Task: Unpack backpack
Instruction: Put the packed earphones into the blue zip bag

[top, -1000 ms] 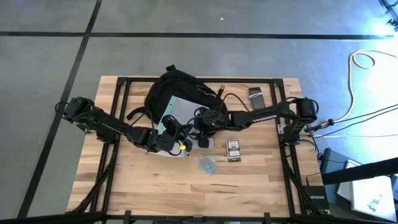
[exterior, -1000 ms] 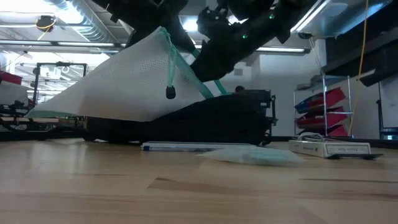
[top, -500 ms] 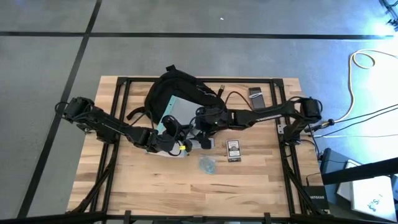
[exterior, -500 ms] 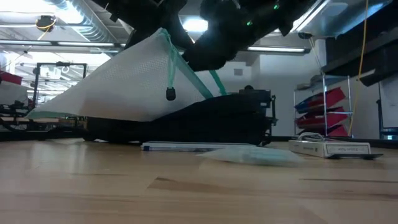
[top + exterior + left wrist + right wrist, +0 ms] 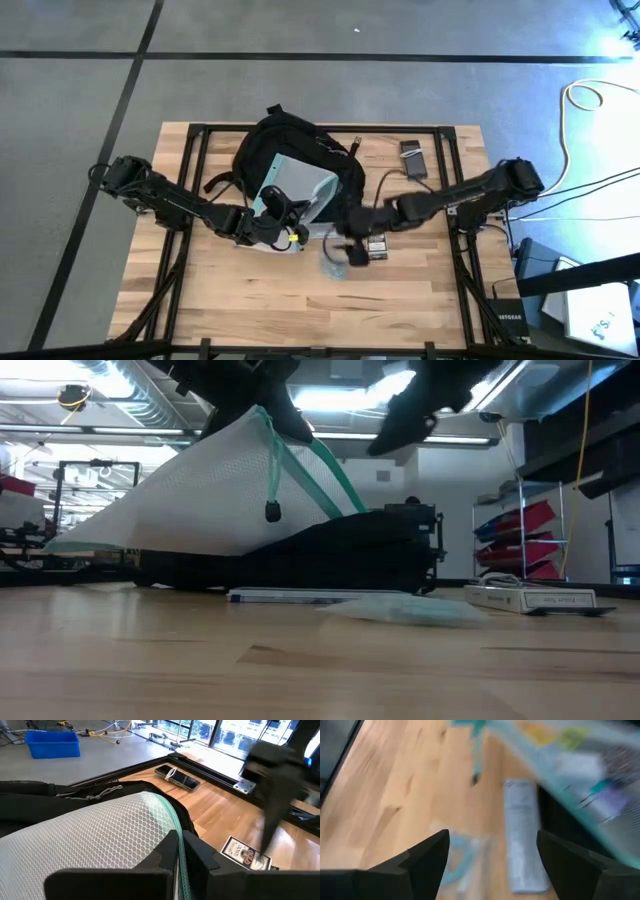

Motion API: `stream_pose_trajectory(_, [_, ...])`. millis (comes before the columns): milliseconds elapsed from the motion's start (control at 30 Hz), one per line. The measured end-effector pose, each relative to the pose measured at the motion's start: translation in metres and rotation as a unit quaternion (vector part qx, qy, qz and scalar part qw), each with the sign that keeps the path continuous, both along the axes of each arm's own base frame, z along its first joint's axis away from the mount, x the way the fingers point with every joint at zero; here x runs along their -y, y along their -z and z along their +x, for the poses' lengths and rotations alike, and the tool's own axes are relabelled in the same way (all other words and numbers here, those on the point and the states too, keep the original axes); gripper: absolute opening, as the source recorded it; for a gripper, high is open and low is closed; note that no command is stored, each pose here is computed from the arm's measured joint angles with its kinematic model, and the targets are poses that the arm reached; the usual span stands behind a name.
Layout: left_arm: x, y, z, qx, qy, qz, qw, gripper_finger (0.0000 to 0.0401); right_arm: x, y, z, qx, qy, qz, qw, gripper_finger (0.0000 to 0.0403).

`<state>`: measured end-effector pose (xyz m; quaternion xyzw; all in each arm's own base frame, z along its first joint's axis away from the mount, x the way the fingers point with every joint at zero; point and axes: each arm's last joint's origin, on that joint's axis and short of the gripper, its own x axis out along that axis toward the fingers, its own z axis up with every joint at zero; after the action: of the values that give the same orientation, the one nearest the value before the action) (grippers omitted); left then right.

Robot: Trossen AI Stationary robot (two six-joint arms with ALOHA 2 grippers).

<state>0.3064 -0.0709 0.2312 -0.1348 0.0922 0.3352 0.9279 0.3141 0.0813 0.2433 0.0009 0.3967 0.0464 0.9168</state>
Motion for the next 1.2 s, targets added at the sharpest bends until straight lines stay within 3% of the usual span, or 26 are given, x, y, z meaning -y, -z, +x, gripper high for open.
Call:
stream_pose_trajectory(300, [0.0, 0.0, 0.0, 0.0, 0.0, 0.0, 1.0, 0.0006, -0.064, 0.051, 0.001, -0.055, -0.07, -0.023, 0.996, 0.0278])
stream_pose_trajectory(433, [0.0, 0.0, 0.0, -0.001, 0.0, 0.001, 1.0, 0.0006, -0.065, 0.067, 0.012, -0.051, -0.043, -0.006, 0.998, 0.0258])
stream_pose_trajectory(733, [0.0, 0.0, 0.0, -0.002, 0.0, 0.001, 1.0, 0.0006, -0.066, 0.107, 0.026, -0.082, -0.055, -0.01, 0.995, 0.022])
stream_pose_trajectory(1200, [0.0, 0.001, 0.0, -0.007, 0.001, 0.005, 1.0, 0.0006, -0.055, 0.112, 0.024, -0.121, -0.024, -0.007, 0.992, 0.016])
